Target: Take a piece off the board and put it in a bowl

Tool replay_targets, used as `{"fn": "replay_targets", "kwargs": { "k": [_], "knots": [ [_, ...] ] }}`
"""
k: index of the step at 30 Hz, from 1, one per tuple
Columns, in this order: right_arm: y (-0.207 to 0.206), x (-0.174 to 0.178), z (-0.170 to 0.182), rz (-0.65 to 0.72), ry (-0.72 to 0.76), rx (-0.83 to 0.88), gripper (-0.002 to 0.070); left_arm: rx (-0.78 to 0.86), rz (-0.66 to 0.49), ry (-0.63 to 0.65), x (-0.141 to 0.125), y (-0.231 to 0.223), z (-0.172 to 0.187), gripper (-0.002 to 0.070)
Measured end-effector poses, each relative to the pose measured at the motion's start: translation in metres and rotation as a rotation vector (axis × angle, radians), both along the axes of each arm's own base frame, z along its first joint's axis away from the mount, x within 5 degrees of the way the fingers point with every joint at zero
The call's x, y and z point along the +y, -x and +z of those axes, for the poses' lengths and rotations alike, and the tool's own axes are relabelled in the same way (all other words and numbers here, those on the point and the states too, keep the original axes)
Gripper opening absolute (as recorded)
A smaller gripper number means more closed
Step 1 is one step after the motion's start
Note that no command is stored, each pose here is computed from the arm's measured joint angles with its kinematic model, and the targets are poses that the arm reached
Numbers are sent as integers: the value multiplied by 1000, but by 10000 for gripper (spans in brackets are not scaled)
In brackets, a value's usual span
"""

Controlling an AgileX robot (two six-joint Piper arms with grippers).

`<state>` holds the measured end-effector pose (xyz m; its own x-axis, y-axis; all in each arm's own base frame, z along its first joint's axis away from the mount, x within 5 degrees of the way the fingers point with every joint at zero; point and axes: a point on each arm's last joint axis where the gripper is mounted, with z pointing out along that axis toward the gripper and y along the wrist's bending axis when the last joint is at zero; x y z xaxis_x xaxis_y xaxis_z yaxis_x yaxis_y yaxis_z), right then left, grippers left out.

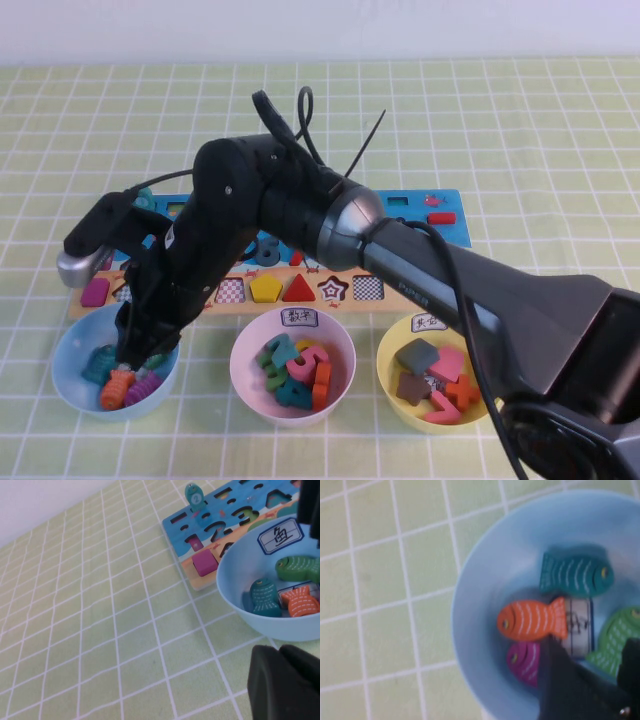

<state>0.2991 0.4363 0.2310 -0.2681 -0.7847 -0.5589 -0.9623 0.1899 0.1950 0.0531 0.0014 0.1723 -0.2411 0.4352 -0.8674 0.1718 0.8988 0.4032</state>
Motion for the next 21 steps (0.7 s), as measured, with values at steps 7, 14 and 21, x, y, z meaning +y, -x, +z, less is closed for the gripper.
{"fn": "replay_targets", "kwargs": {
  "k": [7,14,21],
  "knots": [
    [-4,6,-14,17,-24,-21,221,0,0,0,0,0,0,-4],
    [-1,11,-13,78,-106,-5,220,0,0,0,0,0,0,-4],
    [2,14,-10,134,-158,-4,378,0,0,0,0,0,0,-5]
  ]
}}
